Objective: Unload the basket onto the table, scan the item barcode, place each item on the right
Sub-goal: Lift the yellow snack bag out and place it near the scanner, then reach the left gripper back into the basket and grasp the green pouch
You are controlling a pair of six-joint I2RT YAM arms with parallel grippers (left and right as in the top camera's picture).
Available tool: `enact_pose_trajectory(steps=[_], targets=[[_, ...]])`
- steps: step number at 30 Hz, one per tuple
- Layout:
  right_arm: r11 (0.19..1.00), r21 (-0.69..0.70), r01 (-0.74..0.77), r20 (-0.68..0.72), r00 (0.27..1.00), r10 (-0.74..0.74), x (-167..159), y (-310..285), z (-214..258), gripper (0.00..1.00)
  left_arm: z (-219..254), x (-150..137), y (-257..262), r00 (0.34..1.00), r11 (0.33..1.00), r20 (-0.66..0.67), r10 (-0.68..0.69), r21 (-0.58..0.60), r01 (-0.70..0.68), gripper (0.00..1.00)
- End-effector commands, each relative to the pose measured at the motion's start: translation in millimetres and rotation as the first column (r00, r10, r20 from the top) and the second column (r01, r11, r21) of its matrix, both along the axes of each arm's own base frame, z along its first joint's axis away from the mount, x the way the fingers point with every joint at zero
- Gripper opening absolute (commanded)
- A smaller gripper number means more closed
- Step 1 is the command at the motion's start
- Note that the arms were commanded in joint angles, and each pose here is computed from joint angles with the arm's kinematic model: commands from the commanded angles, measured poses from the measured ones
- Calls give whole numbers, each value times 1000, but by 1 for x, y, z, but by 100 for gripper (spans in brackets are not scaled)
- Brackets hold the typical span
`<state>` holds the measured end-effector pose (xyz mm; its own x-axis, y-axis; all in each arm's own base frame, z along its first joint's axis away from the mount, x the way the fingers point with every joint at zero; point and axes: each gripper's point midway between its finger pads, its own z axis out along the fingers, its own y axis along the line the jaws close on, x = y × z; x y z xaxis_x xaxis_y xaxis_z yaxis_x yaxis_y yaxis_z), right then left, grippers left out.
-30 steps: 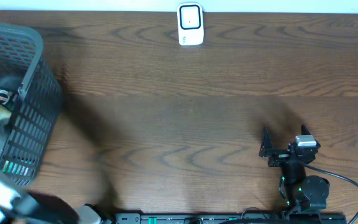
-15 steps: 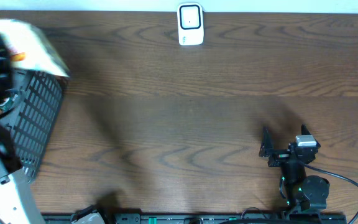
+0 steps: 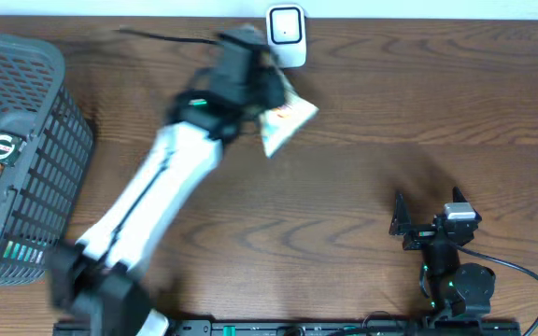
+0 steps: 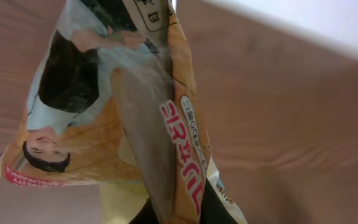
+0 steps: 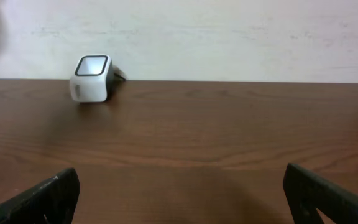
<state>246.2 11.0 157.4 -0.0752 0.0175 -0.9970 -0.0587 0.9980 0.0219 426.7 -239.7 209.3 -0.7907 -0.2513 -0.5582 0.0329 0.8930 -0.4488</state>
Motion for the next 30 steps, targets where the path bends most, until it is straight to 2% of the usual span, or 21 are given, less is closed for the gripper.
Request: enact_pose_trajectory(steps=[1,2,4,5,7,10,12,14,16,18,19,22,24,26,27,28,30], targets=[[1000,11,6,0,1000,-6,0,-1,0,99,-46,9,-22,999,991,-4,-53,125,53,8],[1000,11,6,0,1000,-6,0,-1,0,99,-59,10,-31,997,988,-13,-71,135,72,8],[1000,11,6,0,1000,-6,0,-1,0,99,-85,13,-45,994,983,-27,-102,153,105,14],[1000,11,6,0,1000,-6,0,-1,0,99,-94,13,-49,993,981,-37,-108,158,112,22],[1000,11,6,0,1000,-6,0,-1,0,99,-102,12,-51,992,979,-50,-112,165,119,49],[1000,11,6,0,1000,-6,0,-1,0,99,-96,12,-50,986,965,-25,-166,203,167,57],[1000,11,6,0,1000,-6,0,-1,0,99,-64,13,-43,976,953,45,-213,230,198,59],[1000,11,6,0,1000,-6,0,-1,0,99,-16,15,-24,970,958,136,-202,234,167,63],[1000,11,6,0,1000,-6,0,-1,0,99,29,18,10,968,968,224,-116,243,60,67],[1000,11,6,0,1000,-6,0,-1,0,99,83,16,65,946,964,325,19,245,-103,70],[1000,11,6,0,1000,-6,0,-1,0,99,94,14,81,937,958,346,55,245,-147,70],[1000,11,6,0,1000,-6,0,-1,0,99,162,-13,196,835,880,463,298,206,-428,72],[1000,11,6,0,1000,-6,0,-1,0,99,180,-30,246,777,822,489,396,188,-537,75],[1000,11,6,0,1000,-6,0,-1,0,99,189,-56,307,705,730,493,509,186,-658,76],[1000,11,6,0,1000,-6,0,-1,0,99,188,-77,353,654,642,487,579,222,-734,76],[1000,11,6,0,1000,-6,0,-1,0,99,186,-84,368,641,611,479,600,242,-754,76],[1000,11,6,0,1000,-6,0,-1,0,99,164,-118,420,592,493,407,696,328,-806,76]])
